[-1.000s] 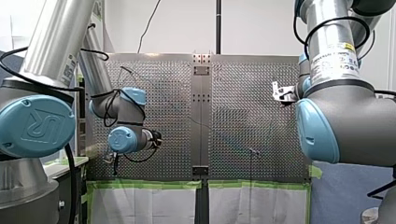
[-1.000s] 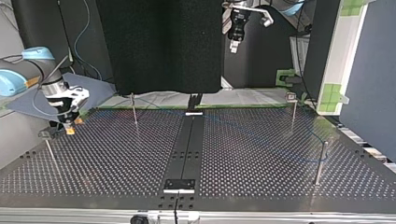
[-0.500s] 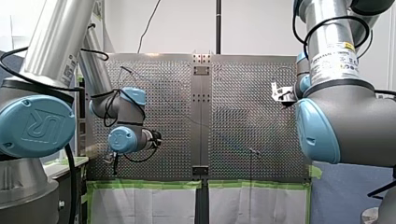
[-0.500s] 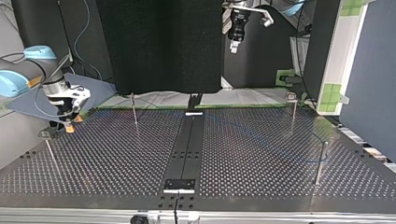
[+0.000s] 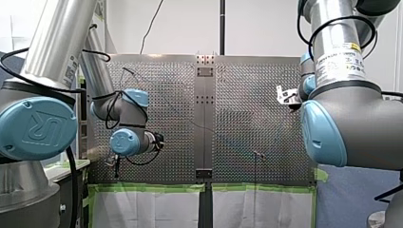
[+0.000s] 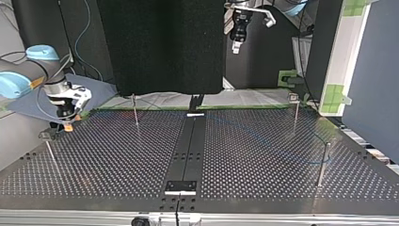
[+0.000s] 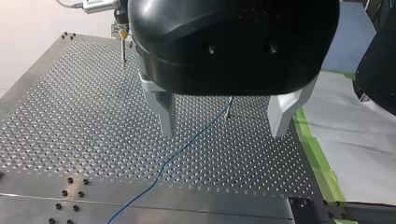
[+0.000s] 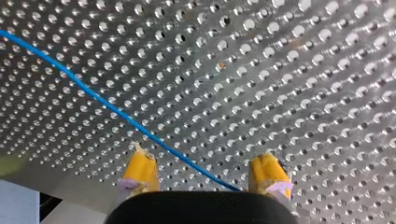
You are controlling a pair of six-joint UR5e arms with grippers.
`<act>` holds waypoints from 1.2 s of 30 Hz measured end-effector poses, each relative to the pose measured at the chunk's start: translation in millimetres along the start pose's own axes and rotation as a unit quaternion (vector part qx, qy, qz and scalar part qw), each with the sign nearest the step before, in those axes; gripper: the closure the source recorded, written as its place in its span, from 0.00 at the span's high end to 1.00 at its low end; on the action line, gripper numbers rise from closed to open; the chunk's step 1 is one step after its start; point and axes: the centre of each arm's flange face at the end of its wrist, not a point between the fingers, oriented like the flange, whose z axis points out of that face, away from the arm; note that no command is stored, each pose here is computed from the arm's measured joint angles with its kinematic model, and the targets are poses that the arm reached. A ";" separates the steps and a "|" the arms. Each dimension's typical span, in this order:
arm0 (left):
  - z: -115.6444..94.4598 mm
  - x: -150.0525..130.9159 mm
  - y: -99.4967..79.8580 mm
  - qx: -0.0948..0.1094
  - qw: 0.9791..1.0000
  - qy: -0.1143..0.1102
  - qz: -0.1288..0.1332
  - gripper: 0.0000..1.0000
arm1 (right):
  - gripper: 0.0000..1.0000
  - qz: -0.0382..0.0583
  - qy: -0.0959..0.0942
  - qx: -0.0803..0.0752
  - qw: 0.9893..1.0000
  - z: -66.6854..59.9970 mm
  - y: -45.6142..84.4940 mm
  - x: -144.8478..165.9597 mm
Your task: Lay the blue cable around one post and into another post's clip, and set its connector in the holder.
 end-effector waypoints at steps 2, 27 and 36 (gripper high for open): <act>0.2 0.0 0.2 0.000 1.000 0.000 0.001 0.98 | 0.99 -0.002 -0.002 0.001 1.000 -0.3 -2.8 -0.1; -0.1 0.2 0.2 0.000 1.000 0.001 0.000 0.98 | 0.99 -0.016 0.005 0.035 0.999 -34.5 -64.3 9.0; 3.7 -3.7 -3.8 0.013 0.999 -0.018 -0.038 0.98 | 0.99 -0.004 0.002 0.037 0.999 -46.9 -102.0 -2.0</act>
